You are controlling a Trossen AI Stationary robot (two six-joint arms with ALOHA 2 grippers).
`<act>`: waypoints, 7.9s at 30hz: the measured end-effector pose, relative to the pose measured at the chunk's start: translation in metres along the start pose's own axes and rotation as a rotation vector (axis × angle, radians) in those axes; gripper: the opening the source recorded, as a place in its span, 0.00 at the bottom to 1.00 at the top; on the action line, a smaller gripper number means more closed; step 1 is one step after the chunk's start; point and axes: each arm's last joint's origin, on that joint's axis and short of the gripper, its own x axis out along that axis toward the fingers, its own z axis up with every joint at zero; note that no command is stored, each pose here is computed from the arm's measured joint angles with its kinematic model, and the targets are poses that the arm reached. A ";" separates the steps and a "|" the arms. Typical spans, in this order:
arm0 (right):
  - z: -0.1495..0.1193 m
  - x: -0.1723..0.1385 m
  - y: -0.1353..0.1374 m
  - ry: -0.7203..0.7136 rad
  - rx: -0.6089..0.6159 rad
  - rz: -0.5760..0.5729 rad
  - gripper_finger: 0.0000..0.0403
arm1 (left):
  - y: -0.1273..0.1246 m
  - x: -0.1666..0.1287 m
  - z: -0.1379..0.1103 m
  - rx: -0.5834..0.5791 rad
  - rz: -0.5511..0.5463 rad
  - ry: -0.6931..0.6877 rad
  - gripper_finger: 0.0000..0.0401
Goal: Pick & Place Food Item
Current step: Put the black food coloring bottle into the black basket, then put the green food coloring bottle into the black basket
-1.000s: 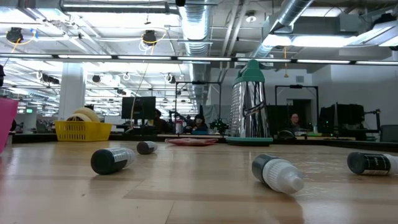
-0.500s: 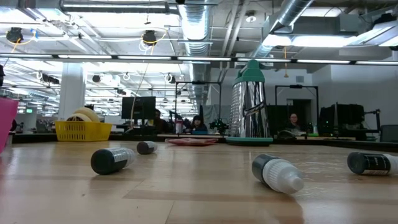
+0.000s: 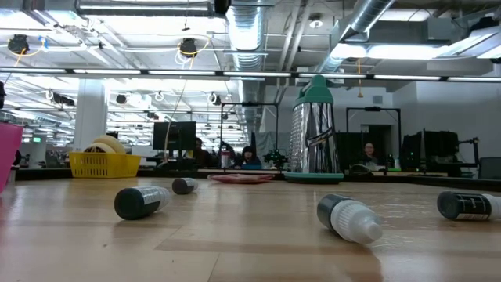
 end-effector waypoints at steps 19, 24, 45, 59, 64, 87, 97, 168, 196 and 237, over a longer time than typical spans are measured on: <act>0.126 0.001 -0.022 -0.383 -0.620 0.014 0.62 | -0.039 -0.017 -0.051 0.014 0.182 0.234 0.46; 0.136 0.042 -0.011 -0.305 -0.656 0.015 0.62 | -0.067 -0.029 -0.075 0.163 0.227 0.273 0.46; 0.148 0.165 0.030 0.005 -0.500 0.103 0.62 | -0.095 -0.047 -0.100 0.342 0.175 0.360 0.46; 0.144 0.175 0.028 0.039 -0.464 0.064 0.43 | -0.095 -0.046 -0.100 0.350 0.171 0.357 0.46; 0.144 0.175 0.028 0.036 -0.464 0.066 0.31 | -0.095 -0.046 -0.099 0.350 0.172 0.357 0.46; 0.143 0.173 0.027 0.075 -0.343 0.072 0.15 | -0.095 -0.046 -0.099 0.349 0.173 0.356 0.46; 0.145 0.150 0.028 0.166 -0.282 0.033 0.14 | -0.095 -0.046 -0.099 0.368 0.172 0.356 0.46; 0.126 0.174 0.024 0.152 -0.198 0.025 0.16 | -0.097 -0.042 -0.092 0.435 0.150 0.293 0.46; 0.036 0.032 0.019 0.282 0.197 -0.028 0.11 | -0.096 -0.042 -0.092 0.461 0.151 0.297 0.46; 0.137 0.067 0.040 0.063 0.444 0.251 0.41 | -0.079 -0.039 -0.089 0.486 0.230 0.351 0.46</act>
